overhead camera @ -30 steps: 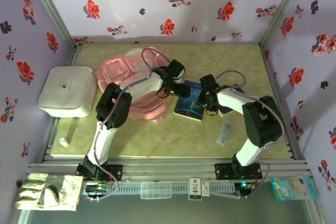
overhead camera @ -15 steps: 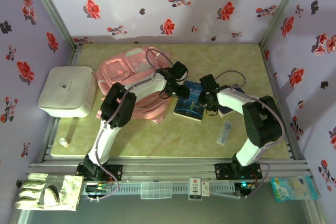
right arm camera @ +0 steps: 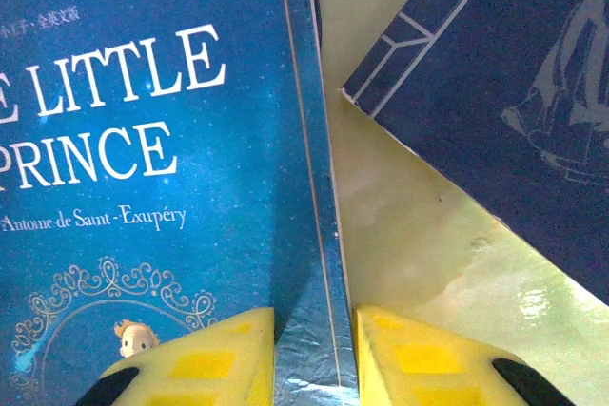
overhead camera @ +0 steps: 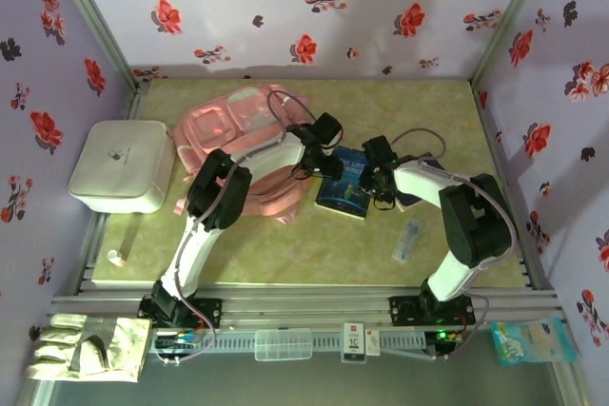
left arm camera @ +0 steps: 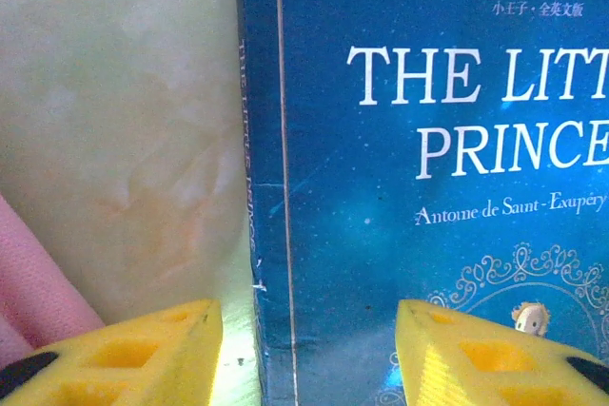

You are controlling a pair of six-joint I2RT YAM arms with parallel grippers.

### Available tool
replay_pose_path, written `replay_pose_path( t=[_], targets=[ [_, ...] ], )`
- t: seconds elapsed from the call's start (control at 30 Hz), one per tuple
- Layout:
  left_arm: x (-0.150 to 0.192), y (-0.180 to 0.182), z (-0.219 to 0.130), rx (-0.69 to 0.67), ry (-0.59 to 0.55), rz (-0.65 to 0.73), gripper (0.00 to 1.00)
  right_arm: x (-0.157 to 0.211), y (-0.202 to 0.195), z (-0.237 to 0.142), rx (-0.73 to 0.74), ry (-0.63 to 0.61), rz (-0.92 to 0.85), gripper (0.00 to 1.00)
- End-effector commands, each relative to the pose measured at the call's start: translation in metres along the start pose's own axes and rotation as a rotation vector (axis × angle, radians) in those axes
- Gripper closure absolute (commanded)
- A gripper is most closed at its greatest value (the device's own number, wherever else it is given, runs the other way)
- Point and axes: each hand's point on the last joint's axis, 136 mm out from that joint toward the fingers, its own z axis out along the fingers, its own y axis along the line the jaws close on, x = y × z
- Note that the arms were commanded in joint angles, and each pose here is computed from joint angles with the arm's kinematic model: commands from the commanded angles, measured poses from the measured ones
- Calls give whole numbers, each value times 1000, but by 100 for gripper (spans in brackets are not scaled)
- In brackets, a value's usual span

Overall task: Pack the student bag
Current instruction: Pick up the book at the center of the table.

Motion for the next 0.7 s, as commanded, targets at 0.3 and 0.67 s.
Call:
replay_pose_path(
  t=[0.3, 0.67],
  targets=[
    [39, -17, 17, 67, 155, -40, 60, 16, -17, 15, 40, 48, 33, 76],
    [9, -74, -59, 370, 73, -32, 62, 14, -9, 15, -9, 43, 54, 77]
  ],
)
